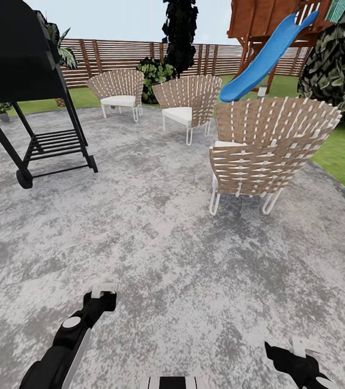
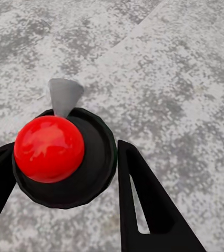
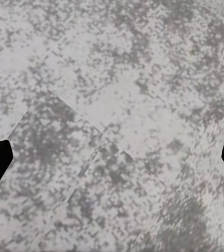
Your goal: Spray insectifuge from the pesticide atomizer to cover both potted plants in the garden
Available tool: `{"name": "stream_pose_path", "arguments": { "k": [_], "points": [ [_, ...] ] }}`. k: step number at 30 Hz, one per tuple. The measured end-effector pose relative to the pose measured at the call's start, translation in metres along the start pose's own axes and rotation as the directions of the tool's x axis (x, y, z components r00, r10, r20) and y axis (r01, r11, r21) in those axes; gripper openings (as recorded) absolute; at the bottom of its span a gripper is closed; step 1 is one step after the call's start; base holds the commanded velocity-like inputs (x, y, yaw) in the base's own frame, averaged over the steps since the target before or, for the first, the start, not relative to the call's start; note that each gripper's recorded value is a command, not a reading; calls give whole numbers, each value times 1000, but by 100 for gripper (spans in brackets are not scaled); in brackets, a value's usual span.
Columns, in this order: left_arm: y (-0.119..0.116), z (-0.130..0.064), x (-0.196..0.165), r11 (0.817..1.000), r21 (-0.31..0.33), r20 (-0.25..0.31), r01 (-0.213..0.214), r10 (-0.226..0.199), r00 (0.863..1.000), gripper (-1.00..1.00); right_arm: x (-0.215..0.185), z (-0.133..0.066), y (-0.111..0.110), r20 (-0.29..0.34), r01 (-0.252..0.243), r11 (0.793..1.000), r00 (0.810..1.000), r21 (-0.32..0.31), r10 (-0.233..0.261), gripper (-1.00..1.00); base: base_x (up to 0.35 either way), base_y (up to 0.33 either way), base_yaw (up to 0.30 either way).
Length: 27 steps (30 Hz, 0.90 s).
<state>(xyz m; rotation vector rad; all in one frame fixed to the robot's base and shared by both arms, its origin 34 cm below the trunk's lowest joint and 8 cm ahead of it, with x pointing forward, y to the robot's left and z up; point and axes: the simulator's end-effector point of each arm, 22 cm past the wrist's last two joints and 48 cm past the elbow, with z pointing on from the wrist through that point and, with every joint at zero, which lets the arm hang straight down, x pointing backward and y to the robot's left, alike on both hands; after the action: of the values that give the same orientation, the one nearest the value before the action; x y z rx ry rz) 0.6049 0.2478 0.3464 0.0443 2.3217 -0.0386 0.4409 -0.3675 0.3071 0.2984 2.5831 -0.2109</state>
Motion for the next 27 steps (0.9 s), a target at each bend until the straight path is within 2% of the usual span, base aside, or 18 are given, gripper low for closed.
{"name": "stream_pose_path", "arguments": {
  "k": [5, 12, 27],
  "points": [
    [-2, -1, -6, 1000, 2, 10, 1, -1, 1000, -100, -1, 0, 0, 2, -1, 1000, 1000, 0, 1, 100, -152, 125, -126],
    [-2, -3, 0, 1000, 3, -29, 4, -4, 1000, -100, -3, -2, 0, 8, -2, 1000, 1000, -2, 2, 100, -243, 202, -187],
    [-2, -7, -9, 1000, 2, -14, 3, -3, 1000, -100, -9, -5, 1, 24, -5, 1000, 1000, -5, 5, 100, -258, 211, -194]
  ]
}}
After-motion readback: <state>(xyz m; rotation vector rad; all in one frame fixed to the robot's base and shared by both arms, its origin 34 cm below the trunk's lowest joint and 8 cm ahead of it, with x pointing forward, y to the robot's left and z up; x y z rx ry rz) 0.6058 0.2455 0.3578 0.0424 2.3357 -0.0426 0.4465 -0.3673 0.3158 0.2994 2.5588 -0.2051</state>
